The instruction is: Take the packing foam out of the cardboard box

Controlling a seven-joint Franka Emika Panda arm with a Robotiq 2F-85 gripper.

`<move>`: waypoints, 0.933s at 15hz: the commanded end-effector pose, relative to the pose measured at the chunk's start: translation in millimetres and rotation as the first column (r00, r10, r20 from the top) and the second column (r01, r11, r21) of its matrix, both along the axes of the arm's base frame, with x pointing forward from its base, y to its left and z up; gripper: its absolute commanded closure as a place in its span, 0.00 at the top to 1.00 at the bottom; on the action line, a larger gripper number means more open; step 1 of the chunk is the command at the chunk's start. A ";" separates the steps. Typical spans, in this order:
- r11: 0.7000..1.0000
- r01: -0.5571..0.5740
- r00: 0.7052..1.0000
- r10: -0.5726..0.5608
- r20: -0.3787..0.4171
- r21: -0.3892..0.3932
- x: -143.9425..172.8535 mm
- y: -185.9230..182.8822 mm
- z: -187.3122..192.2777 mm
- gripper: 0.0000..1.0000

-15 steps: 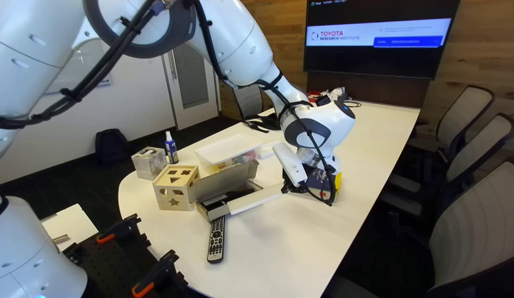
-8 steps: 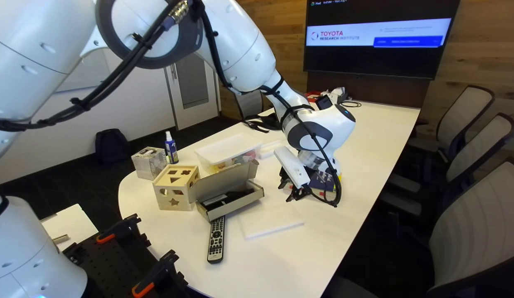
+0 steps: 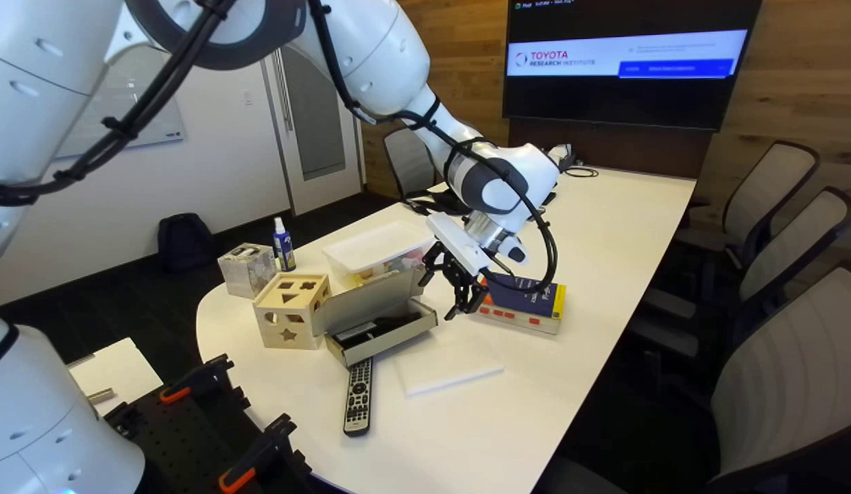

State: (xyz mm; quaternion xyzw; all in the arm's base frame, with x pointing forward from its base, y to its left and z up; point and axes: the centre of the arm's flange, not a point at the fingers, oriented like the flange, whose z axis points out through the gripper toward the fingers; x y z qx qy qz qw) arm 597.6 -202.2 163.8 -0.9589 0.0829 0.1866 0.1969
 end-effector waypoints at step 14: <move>0.971 -0.238 0.964 0.238 0.118 -0.016 -63.4 99.1 -14.5 1.00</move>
